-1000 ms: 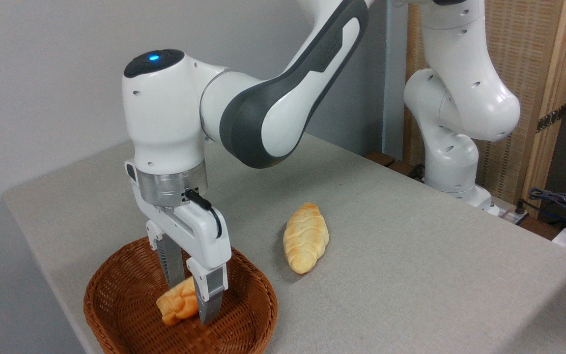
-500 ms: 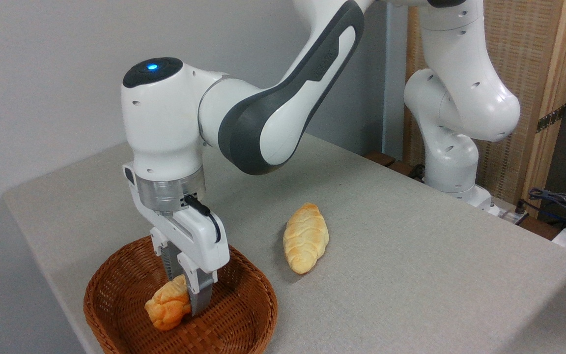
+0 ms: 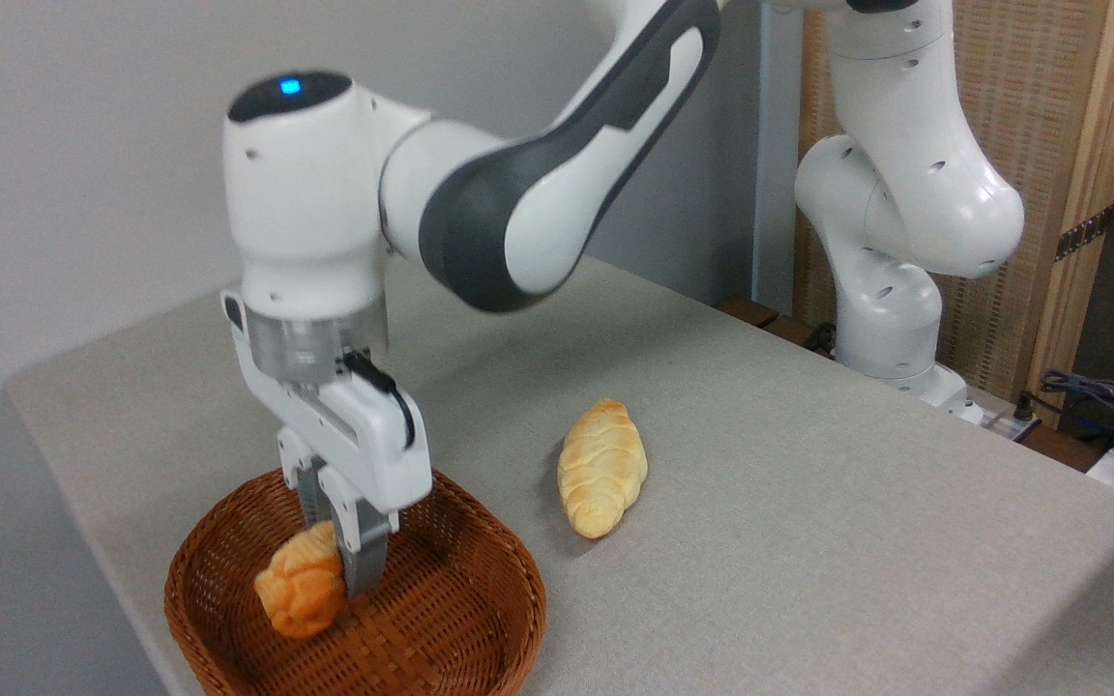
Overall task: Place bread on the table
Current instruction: 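Lift the bun out of the basket and carry it beside the roll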
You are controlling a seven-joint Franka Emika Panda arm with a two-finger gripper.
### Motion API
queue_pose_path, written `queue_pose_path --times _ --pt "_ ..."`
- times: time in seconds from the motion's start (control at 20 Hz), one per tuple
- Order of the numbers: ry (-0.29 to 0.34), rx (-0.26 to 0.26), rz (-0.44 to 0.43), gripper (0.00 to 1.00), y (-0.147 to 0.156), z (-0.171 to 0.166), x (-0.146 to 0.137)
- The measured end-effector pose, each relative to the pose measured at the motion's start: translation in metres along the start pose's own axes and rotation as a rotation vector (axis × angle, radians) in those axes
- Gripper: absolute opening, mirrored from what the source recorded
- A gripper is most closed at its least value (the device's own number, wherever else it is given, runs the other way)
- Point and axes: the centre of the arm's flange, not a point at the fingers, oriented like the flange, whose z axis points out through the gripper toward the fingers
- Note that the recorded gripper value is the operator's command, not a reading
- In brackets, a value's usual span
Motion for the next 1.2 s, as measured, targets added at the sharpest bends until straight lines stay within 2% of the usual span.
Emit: queue_pose_path --times 0.15,0.2,0.25,0.3,0.45,0.5,0.55,0.6,0.7,0.75,0.85,1.0,1.2 --pt "-0.123 0.036 0.104 0.33 0.004 -0.051 -0.013" --pt "-0.163 0.030 0.138 0.39 0.009 -0.066 -0.020" --pt "-0.189 0.020 0.163 0.45 0.016 -0.082 -0.027" --pt "-0.206 0.003 0.182 0.46 0.025 -0.105 -0.037" --pt "-0.246 -0.051 0.212 0.52 0.058 -0.132 -0.056" --pt "-0.263 -0.072 0.234 0.54 0.075 -0.133 -0.057" --pt "-0.283 -0.094 0.260 0.61 0.093 -0.129 -0.057" --pt "-0.311 -0.118 0.291 0.73 0.114 -0.119 -0.056" --pt "-0.336 -0.136 0.314 0.82 0.131 -0.105 -0.051" --pt "-0.342 -0.139 0.316 0.86 0.135 -0.102 -0.050" --pt "-0.344 -0.141 0.318 0.87 0.136 -0.101 -0.049" --pt "-0.344 -0.141 0.317 1.00 0.135 -0.101 -0.050" --pt "-0.345 -0.140 0.315 1.00 0.135 -0.101 -0.050"
